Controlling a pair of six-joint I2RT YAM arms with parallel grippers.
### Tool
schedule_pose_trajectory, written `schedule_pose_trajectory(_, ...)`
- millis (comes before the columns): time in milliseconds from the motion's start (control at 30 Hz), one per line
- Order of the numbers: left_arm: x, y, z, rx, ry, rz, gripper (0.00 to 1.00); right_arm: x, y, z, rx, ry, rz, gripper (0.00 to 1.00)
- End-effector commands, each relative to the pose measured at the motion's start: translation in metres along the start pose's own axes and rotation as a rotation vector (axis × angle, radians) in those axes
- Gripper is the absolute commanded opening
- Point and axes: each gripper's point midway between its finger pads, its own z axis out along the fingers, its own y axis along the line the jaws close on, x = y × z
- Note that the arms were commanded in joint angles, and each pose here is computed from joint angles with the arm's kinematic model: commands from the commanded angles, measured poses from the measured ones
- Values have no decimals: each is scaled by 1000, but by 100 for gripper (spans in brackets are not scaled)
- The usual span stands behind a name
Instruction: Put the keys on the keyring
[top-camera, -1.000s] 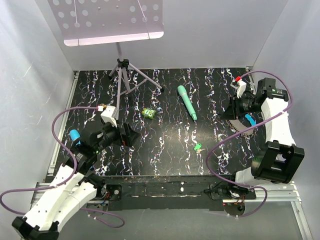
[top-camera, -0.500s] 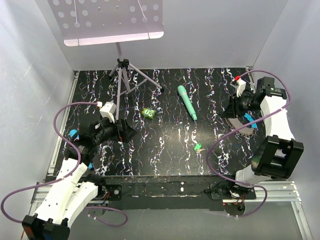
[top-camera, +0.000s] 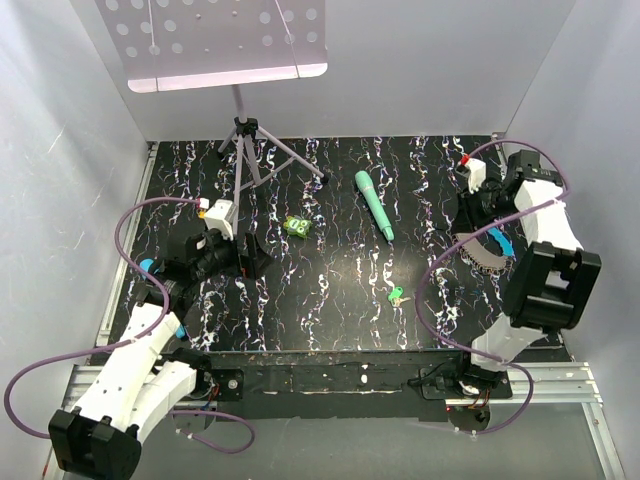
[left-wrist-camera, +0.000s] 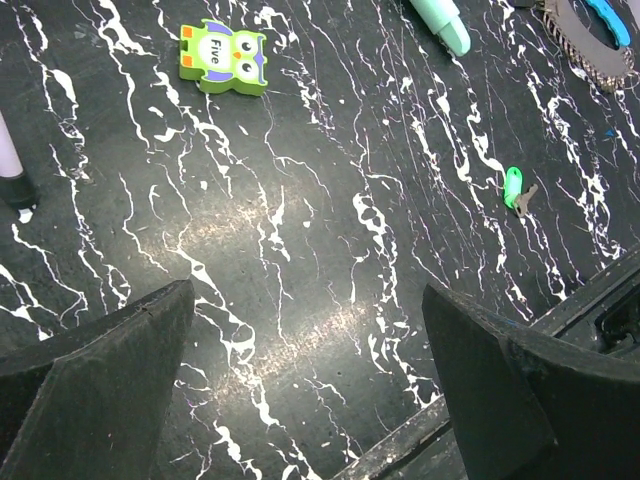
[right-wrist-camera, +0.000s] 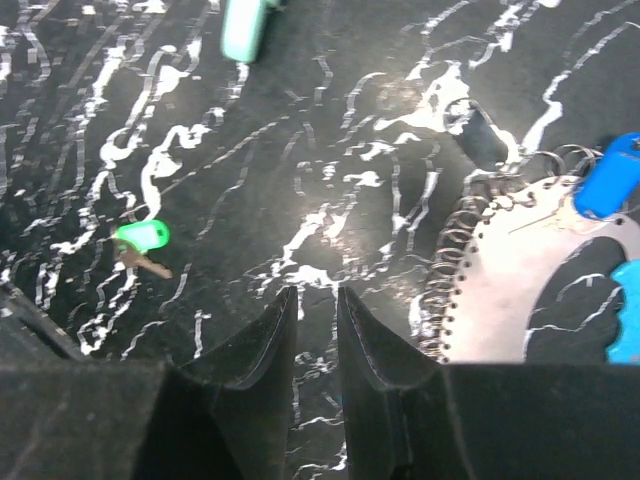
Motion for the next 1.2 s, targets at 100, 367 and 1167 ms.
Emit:
schedule_pose_trajectory(100, -15, 5, -6, -26, -58, 35, 98, -1, -66, 17, 116, 120, 68, 27)
schedule_pose_trajectory(367, -13, 9, -4, -32, -50, 26, 98, 8, -101, 34, 156, 218, 81, 27)
schedule_pose_trajectory(1167, -13, 15, -2, -47, -44, 15, 98, -9, -69, 26, 13, 105, -331, 31)
